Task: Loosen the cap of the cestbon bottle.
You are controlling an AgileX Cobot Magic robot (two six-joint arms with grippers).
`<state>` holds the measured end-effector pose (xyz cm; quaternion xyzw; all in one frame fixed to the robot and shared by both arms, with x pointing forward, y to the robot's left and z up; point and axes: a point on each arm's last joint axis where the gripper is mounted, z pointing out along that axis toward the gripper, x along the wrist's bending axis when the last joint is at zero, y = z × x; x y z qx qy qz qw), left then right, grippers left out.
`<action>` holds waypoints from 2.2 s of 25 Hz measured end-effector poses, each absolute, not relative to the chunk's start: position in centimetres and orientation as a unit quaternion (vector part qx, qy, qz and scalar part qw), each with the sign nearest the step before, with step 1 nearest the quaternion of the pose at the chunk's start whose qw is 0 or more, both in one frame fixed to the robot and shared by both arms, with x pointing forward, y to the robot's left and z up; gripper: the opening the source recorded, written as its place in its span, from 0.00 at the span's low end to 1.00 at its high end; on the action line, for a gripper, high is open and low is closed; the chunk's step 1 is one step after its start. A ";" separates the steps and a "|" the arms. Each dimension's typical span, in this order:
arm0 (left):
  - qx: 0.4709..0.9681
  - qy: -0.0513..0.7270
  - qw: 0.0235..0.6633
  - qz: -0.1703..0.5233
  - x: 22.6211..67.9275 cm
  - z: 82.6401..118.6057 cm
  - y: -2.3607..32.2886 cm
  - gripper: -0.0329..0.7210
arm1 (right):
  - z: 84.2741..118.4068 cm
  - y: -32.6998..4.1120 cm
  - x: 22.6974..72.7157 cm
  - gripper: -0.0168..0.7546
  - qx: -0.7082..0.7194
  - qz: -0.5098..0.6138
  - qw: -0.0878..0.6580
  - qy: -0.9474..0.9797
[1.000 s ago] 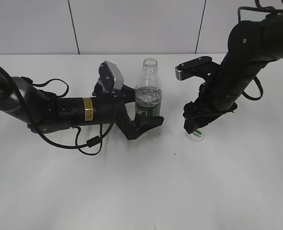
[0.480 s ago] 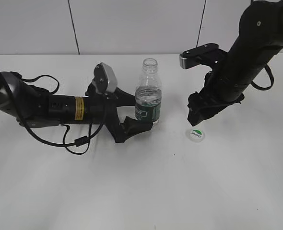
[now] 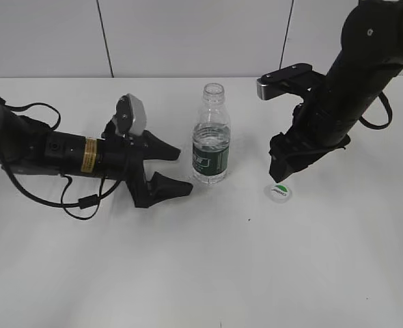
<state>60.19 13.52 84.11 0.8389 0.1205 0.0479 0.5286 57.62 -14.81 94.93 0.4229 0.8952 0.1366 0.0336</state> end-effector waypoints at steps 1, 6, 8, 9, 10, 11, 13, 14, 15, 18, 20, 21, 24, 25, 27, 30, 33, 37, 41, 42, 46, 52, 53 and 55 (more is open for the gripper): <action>0.842 0.120 0.524 0.046 60.2 84.1 13.9 0.83 | 94.9 -14.8 57.6 0.76 0.423 0.136 0.033 0.895; 0.852 0.117 0.506 0.059 60.7 86.0 15.3 0.83 | 94.9 -14.8 57.6 0.76 0.423 0.135 0.032 0.896; 0.857 0.136 0.491 0.082 61.1 87.4 15.7 0.83 | 94.9 -14.9 57.7 0.76 0.420 0.136 0.038 0.896; 0.859 0.146 0.483 0.093 61.3 88.0 15.9 0.83 | 95.0 -14.9 57.7 0.76 0.418 0.136 0.043 0.897; 0.861 0.154 0.471 0.110 61.6 88.7 16.1 0.83 | 95.1 -15.0 57.8 0.76 0.415 0.137 0.050 0.898; 0.863 0.163 0.460 0.127 61.8 89.4 16.3 0.83 | 95.3 -15.0 57.9 0.76 0.411 0.139 0.060 0.899; 0.866 0.174 0.440 0.161 62.1 90.8 16.8 0.83 | 95.9 -15.2 58.1 0.76 0.401 0.143 0.081 0.901; 0.868 0.181 0.428 0.177 62.3 91.3 17.1 0.83 | 96.2 -15.2 58.1 0.76 0.396 0.145 0.091 0.902; 0.867 0.189 0.416 0.197 62.5 92.1 17.4 0.83 | 96.5 -15.3 58.2 0.76 0.389 0.146 0.105 0.903; 0.857 0.249 0.387 0.233 62.9 93.8 18.4 0.83 | 97.8 -15.5 58.6 0.76 0.374 0.149 0.133 0.906; 0.845 0.296 0.367 0.254 63.1 94.7 19.2 0.83 | 98.6 -15.4 59.0 0.76 0.367 0.154 0.149 0.905; 0.839 0.314 0.353 0.270 63.2 95.1 19.6 0.83 | 99.2 -15.4 59.3 0.76 0.363 0.157 0.158 0.905; 0.824 0.349 0.322 0.310 63.3 96.4 20.7 0.83 | 100.9 -15.3 60.0 0.76 0.356 0.169 0.184 0.901; 0.818 0.361 0.310 0.324 63.4 96.8 21.1 0.83 | 101.4 -15.3 60.1 0.76 0.355 0.170 0.192 0.899; 0.806 0.381 0.286 0.352 63.3 97.6 21.9 0.83 | 102.6 -15.4 60.5 0.76 0.354 0.170 0.209 0.896; 0.779 0.429 0.241 0.389 63.3 98.5 23.3 0.83 | 103.8 -15.6 61.0 0.76 0.352 0.160 0.230 0.893; 0.744 0.496 0.180 0.410 63.0 98.3 25.0 0.83 | 104.9 -16.0 61.3 0.76 0.360 0.142 0.248 0.888; 0.735 0.539 0.104 0.397 62.2 97.7 26.3 0.83 | 105.7 -16.8 61.5 0.76 0.384 0.108 0.267 0.877; 0.748 0.569 0.067 0.335 61.1 96.8 26.4 0.83 | 105.6 -17.5 61.2 0.76 0.419 0.079 0.261 0.866; 0.751 0.578 0.060 0.314 60.8 96.5 26.3 0.83 | 105.5 -17.5 61.1 0.76 0.427 0.075 0.258 0.863; 0.772 0.590 0.025 0.237 59.5 95.7 26.1 0.83 | 105.3 -17.7 60.6 0.76 0.450 0.059 0.238 0.859; 0.784 0.605 -0.018 0.138 57.9 95.5 25.7 0.83 | 104.9 -17.7 59.9 0.76 0.480 0.054 0.184 0.856; 0.781 0.612 -0.018 0.121 57.9 95.8 25.6 0.83 | 104.8 -17.7 59.8 0.76 0.483 0.052 0.179 0.856; 0.777 0.621 -0.017 0.098 58.0 96.6 25.6 0.83 | 104.9 -17.7 59.6 0.76 0.486 0.051 0.172 0.855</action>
